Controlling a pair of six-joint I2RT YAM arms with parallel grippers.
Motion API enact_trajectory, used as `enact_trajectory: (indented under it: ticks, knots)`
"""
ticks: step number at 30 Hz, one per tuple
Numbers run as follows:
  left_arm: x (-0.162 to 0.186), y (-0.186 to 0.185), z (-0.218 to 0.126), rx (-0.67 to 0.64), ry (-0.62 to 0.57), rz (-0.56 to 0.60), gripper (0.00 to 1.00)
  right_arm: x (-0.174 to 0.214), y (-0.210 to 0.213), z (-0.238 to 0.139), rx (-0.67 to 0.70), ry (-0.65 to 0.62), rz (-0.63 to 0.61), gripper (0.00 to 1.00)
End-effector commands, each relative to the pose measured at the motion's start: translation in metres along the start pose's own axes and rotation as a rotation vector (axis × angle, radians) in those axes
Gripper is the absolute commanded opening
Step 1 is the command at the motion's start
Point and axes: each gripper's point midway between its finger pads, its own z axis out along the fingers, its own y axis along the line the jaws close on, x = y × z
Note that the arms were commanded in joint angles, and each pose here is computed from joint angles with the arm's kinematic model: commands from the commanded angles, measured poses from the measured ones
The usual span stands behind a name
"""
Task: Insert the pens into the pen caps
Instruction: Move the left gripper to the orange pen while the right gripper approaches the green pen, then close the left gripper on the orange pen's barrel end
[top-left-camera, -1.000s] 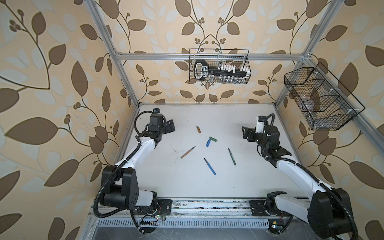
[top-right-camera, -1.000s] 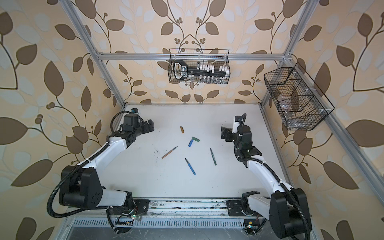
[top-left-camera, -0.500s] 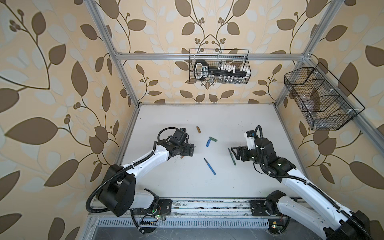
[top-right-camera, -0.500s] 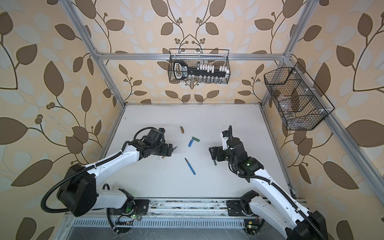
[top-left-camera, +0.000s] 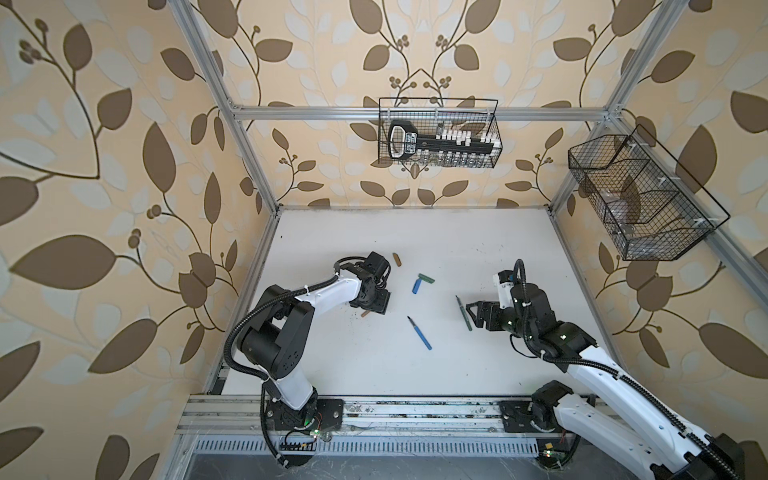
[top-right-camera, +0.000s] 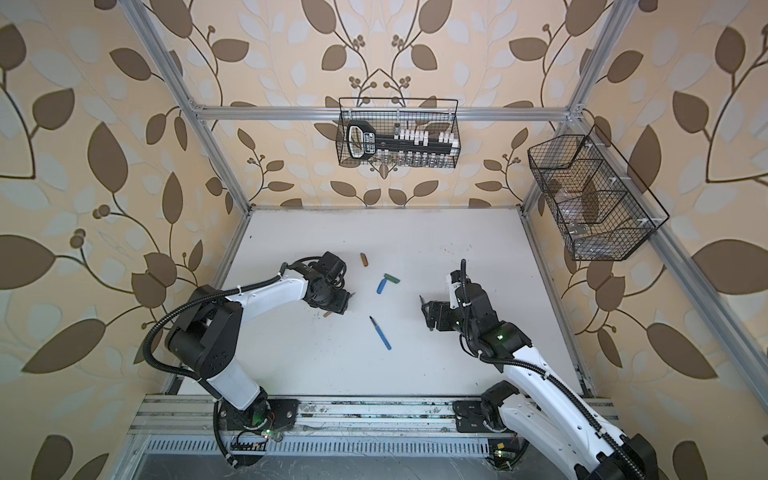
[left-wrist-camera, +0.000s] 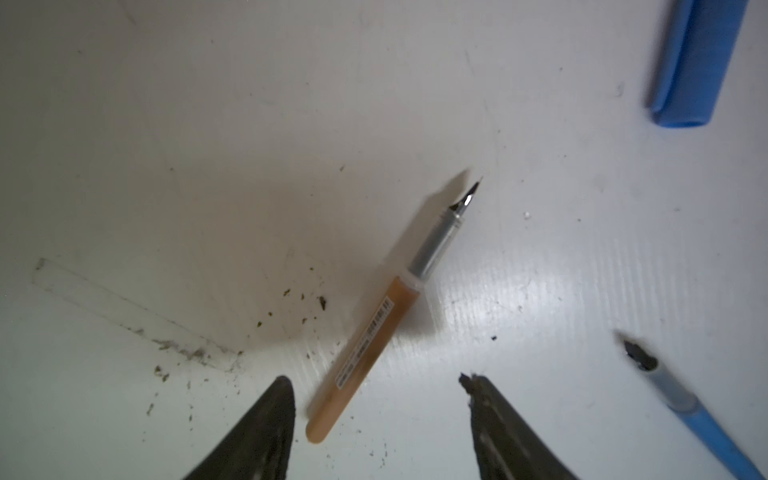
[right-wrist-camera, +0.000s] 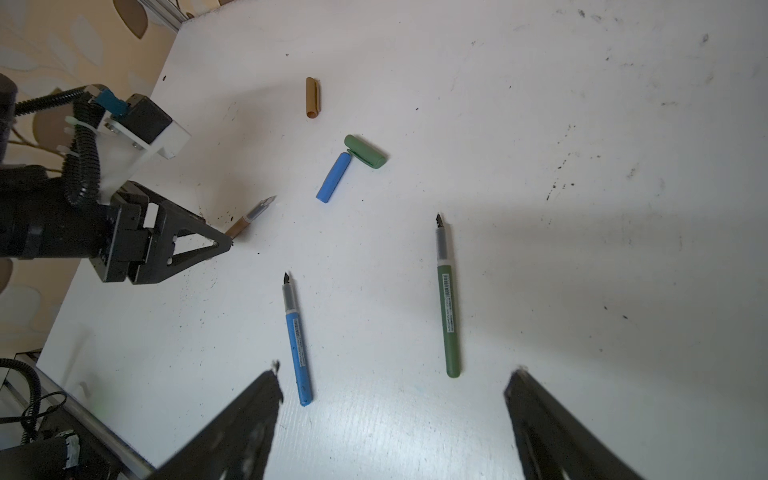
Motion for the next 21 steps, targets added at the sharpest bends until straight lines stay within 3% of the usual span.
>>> enact_trajectory:
  ticks: [1, 6, 18, 21]
  knots:
    - [0.013, -0.002, -0.002, 0.002, 0.093, 0.009, 0.61, 0.005, -0.003, -0.003, 0.014, 0.006, 0.029, 0.87]
    - [0.023, 0.002, 0.003, -0.018, 0.128, 0.001, 0.56, 0.004, -0.003, -0.004, 0.016, 0.007, 0.028, 0.87]
    - [0.032, -0.033, 0.004, 0.193, 0.124, -0.072, 0.47, 0.005, -0.002, 0.002, 0.012, 0.017, 0.034, 0.88]
    - [0.032, -0.025, 0.006, 0.147, 0.107, -0.102, 0.4, 0.006, -0.003, 0.003, 0.013, 0.02, 0.035, 0.88]
